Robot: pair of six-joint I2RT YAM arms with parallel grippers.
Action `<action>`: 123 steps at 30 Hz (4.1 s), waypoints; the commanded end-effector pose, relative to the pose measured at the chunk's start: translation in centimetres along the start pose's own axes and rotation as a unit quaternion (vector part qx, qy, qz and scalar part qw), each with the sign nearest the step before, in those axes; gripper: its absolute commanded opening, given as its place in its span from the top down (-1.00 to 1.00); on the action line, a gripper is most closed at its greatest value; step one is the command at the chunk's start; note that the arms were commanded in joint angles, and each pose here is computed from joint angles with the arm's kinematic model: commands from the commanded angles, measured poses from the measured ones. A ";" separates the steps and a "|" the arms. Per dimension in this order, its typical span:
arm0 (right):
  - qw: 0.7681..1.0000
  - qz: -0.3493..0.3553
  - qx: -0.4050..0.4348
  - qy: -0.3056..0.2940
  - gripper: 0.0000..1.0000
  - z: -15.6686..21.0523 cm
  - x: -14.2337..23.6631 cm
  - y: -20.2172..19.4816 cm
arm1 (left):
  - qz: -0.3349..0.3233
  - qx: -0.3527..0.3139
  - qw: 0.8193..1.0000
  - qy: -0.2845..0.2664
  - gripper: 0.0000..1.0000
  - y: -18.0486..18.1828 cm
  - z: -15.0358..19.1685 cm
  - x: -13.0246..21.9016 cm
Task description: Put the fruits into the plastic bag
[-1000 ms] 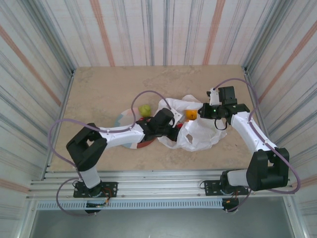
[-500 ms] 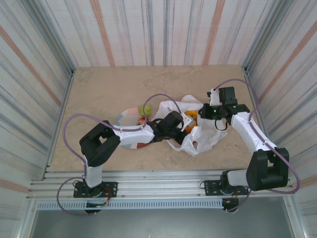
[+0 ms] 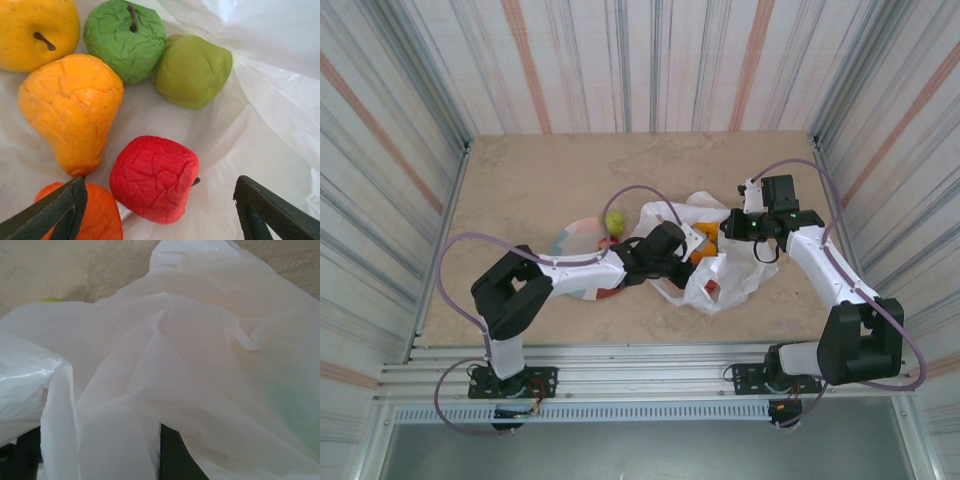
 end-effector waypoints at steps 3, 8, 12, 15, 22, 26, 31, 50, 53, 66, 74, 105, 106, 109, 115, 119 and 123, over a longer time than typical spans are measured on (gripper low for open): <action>1.000 0.000 0.002 0.004 1.00 0.2 -0.1 -0.3 | -0.037 -0.001 0.999 -0.011 -0.61 1.3 0.3 3.9; 1.000 0.003 0.001 0.002 1.00 0.3 -0.1 -0.6 | -0.069 0.011 0.997 -0.019 -0.61 2.5 1.9 7.5; 1.000 -0.005 -0.003 0.003 1.00 0.1 -0.3 -0.4 | -0.089 0.016 0.995 -0.039 -0.61 3.4 2.1 10.3; 1.000 -0.007 -0.001 0.003 1.00 0.0 -0.3 -0.1 | -0.100 0.013 0.993 -0.055 -0.61 3.8 1.8 11.8; 1.000 -0.002 0.001 0.001 1.00 0.1 0.0 -0.2 | -0.100 0.010 0.990 -0.098 -0.62 4.0 0.3 15.2; 1.000 -0.002 0.001 0.001 1.00 0.1 0.0 -0.2 | -0.143 0.053 0.980 -0.130 -0.66 6.3 0.0 18.3; 1.000 -0.007 -0.001 0.002 1.00 0.0 -0.3 -0.1 | -0.247 0.152 0.952 -0.098 -0.76 12.3 2.2 20.9; 1.000 -0.004 -0.003 0.005 1.00 0.1 -0.3 -0.2 | -0.227 0.250 0.941 0.025 -0.97 17.3 9.1 15.3; 1.000 -0.002 -0.001 0.004 1.00 0.1 -0.2 -0.2 | -0.207 0.257 0.943 0.029 -0.97 17.4 9.4 14.1; 1.000 0.001 0.000 0.004 1.00 0.2 -0.2 -0.4 | -0.168 0.263 0.948 0.064 -0.84 17.3 10.7 10.1; 1.000 -0.003 -0.001 0.005 1.00 0.1 -0.3 -0.3 | -0.166 0.262 0.948 0.071 -0.59 17.5 11.1 9.0; 0.997 -0.054 0.028 -0.044 1.00 -1.1 4.2 4.9 | -0.115 0.087 0.981 -0.133 0.10 7.4 2.8 20.4; 0.997 -0.058 0.029 -0.042 1.00 -1.0 4.1 5.2 | -0.100 0.074 0.984 -0.131 0.11 6.2 2.8 20.3; 0.997 -0.060 0.034 -0.035 1.00 -0.6 4.0 5.8 | -0.069 0.038 0.990 -0.119 0.12 3.4 3.1 19.3; 0.995 -0.077 0.046 -0.042 1.00 -0.4 5.0 7.7 | -0.041 -0.008 0.996 -0.076 0.13 0.6 3.9 16.0; 0.994 -0.082 0.047 -0.046 1.00 -0.4 5.6 8.2 | -0.033 -0.025 0.997 -0.062 0.12 0.1 4.2 14.1; 0.994 -0.089 0.044 -0.047 1.00 -0.3 5.5 8.5 | -0.034 -0.028 0.997 -0.057 0.10 0.5 3.5 12.4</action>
Point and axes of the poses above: each hand's point on the last joint's axis, 136 mm out from that joint toward the fingers, its own x axis back along the fingers, its own y axis along the line the jaws close on, z = x × y, the point moved 4 cm from there along x, back along the fingers, and after that the axes turned 11 degrees about -x, right-handed, at the moved point
